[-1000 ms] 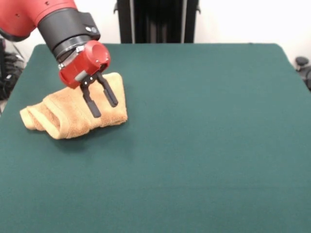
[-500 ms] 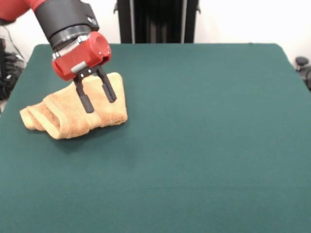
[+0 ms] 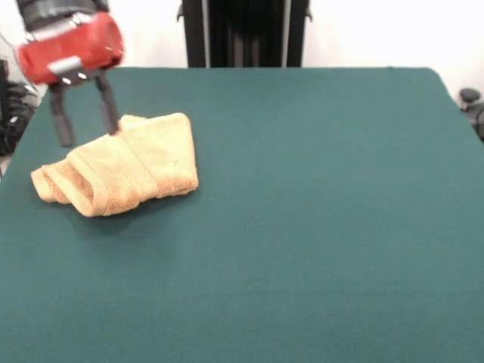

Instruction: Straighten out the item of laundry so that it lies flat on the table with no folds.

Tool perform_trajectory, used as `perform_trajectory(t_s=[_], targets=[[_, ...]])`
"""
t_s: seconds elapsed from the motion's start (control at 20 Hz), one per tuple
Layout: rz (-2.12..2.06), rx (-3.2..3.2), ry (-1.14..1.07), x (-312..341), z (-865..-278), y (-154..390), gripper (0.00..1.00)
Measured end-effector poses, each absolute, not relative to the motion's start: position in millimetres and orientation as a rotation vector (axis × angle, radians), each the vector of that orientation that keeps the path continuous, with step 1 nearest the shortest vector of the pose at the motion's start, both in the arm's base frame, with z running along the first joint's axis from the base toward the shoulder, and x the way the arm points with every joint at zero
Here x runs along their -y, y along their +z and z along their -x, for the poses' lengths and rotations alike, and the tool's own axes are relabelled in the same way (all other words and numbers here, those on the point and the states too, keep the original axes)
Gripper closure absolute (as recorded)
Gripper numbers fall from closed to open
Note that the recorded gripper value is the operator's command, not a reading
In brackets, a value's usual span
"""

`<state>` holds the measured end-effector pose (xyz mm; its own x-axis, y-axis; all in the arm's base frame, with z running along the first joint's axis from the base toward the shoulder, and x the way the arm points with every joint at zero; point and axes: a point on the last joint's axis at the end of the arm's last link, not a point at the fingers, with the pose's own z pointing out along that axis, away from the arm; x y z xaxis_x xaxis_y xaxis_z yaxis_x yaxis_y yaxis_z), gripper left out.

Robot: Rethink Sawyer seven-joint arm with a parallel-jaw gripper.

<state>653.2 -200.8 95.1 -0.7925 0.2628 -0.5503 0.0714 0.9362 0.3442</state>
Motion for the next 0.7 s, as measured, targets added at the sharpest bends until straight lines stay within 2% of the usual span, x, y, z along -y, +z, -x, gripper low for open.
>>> perform_trajectory(t_s=[0.15,0.4,0.7], targets=[[-0.25,-2.471,0.34,233,-650,106,0.0],[-0.336,-2.467,0.353,272,-643,102,0.0],[-0.515,-2.415,0.557,304,-626,63,0.0]])
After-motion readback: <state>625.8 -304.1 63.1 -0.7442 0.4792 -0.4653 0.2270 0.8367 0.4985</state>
